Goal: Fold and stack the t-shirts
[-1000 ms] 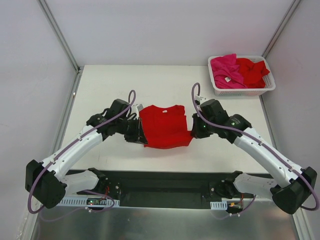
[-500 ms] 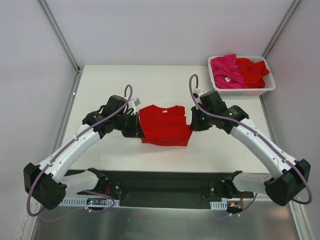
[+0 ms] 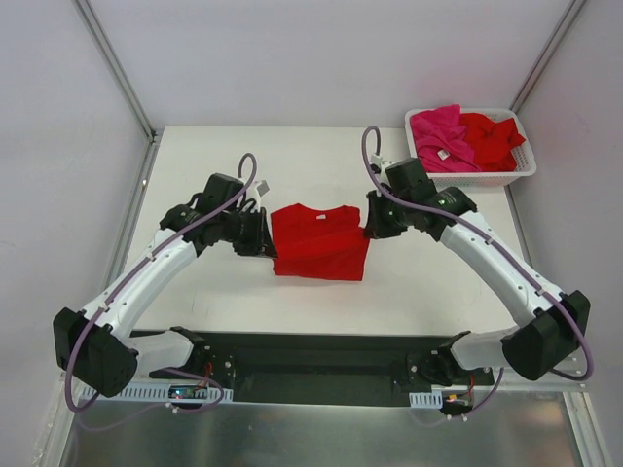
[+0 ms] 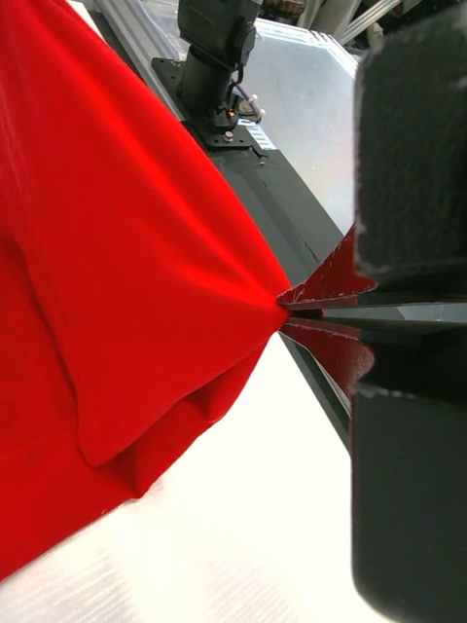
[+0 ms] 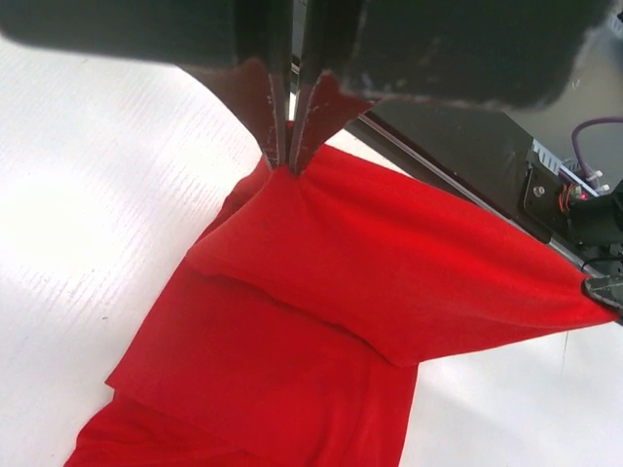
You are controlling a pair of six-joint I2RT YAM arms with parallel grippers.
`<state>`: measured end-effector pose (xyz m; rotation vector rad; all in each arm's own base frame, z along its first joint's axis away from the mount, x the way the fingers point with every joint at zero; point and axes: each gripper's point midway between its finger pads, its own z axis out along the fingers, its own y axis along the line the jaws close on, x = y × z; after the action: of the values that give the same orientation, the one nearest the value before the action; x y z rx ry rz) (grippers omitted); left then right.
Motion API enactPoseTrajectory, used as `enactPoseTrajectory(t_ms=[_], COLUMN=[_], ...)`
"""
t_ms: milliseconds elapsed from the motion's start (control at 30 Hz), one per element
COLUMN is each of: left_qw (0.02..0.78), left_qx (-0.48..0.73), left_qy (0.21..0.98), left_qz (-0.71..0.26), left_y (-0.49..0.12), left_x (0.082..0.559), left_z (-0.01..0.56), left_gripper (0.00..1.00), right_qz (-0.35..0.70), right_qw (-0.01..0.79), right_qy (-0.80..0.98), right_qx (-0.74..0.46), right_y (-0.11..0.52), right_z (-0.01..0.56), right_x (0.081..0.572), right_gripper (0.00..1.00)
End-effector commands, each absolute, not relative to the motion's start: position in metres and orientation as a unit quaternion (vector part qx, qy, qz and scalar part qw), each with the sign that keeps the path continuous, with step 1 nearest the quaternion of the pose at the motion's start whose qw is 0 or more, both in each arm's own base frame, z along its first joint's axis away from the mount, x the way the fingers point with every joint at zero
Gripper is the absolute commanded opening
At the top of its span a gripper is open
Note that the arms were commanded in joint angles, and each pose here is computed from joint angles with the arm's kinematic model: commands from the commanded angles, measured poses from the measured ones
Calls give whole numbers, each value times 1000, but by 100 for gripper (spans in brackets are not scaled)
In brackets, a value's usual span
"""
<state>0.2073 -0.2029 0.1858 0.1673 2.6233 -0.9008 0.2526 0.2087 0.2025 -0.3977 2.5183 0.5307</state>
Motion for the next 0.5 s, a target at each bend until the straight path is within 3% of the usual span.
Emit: enactPoseTrajectory(t_ms=[0,467], left_qw=[202,223], left_qx=[64,68], left_qy=[931,939], left_qz=[-297,-253], left_y=[-191,-174], left_x=[220,275], left_z=[191,187], left_gripper=[0,0], right_qz=[206,193], right_qw=[285,261], right_qy=[924,933], right_qx=[-152,-154], right_y=[215,219], right_z=[214,189], right_x=[273,309], right_gripper=[1,1])
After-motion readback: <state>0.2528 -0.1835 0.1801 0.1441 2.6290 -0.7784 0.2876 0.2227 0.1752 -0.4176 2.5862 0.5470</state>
